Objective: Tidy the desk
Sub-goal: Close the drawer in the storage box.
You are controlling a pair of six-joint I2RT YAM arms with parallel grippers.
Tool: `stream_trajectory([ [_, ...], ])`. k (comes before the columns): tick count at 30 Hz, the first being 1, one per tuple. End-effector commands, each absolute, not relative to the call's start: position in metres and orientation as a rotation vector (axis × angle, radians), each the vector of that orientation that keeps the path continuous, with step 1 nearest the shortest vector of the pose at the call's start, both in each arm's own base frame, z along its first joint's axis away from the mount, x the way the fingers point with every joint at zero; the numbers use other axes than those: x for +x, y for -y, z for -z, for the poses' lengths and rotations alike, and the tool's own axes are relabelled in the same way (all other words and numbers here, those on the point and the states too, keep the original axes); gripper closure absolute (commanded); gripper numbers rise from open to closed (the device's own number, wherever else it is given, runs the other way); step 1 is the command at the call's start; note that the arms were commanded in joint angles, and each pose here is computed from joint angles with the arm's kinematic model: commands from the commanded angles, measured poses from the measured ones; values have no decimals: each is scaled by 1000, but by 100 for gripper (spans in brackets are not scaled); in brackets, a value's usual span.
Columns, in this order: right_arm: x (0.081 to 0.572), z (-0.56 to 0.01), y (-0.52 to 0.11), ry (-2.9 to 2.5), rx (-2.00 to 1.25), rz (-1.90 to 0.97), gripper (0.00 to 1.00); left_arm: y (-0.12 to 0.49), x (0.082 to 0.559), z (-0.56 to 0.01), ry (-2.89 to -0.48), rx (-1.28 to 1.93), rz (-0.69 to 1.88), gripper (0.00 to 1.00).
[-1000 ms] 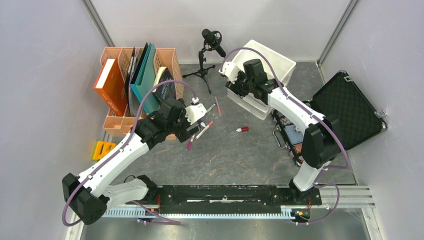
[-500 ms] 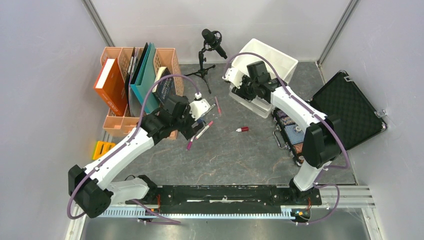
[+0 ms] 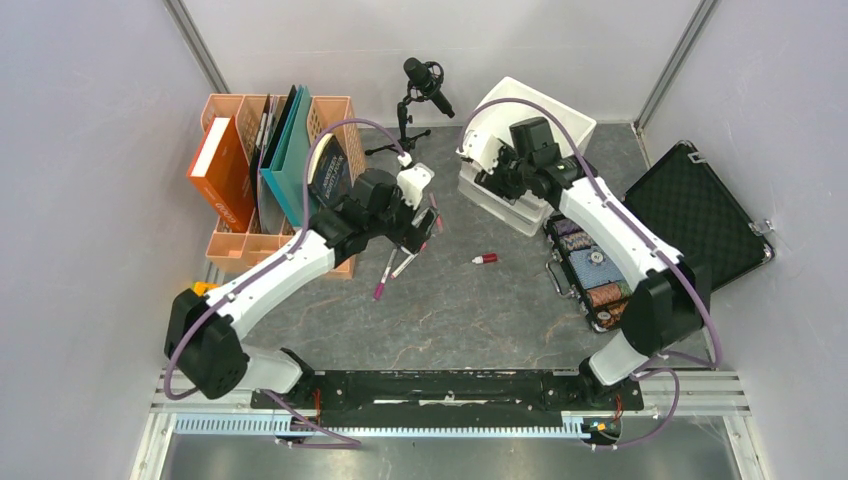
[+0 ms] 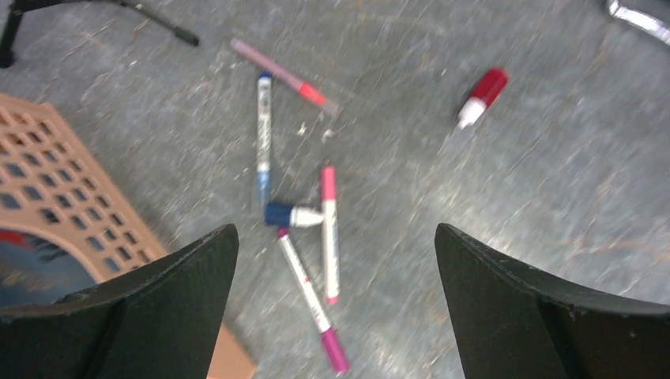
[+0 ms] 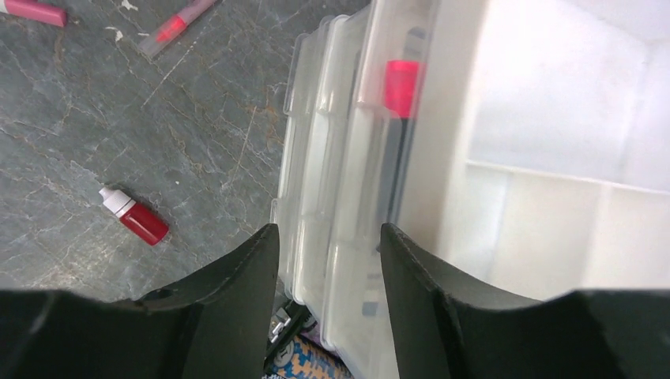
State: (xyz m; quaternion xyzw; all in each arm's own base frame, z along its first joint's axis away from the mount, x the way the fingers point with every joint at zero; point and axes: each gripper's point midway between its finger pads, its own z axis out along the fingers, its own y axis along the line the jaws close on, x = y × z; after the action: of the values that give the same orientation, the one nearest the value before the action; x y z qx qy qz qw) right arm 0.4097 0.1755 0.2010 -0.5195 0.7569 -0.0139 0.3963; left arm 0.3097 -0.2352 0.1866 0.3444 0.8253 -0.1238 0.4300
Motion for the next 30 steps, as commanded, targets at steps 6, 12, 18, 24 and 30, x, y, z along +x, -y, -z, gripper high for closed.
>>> stream_trajectory([
  [6, 402, -279, -148, -1852, -1133, 176, 38, 317, 354, -236, -1971, 462, 848, 0],
  [12, 402, -277, -128, -1912, -1120, 281, 40, 347, 376, -225, -2014, 342, 1081, 0],
  [18, 406, -272, -111, -1972, -1100, 309, 43, 366, 397, -215, -2017, 268, 1188, 0],
  [24, 405, -254, -106, -2020, -1119, 274, 48, 379, 410, -207, -2019, 214, 1259, 0],
  [30, 410, -238, -110, -2054, -1127, 220, 60, 394, 421, -194, -2022, 111, 1383, 0],
])
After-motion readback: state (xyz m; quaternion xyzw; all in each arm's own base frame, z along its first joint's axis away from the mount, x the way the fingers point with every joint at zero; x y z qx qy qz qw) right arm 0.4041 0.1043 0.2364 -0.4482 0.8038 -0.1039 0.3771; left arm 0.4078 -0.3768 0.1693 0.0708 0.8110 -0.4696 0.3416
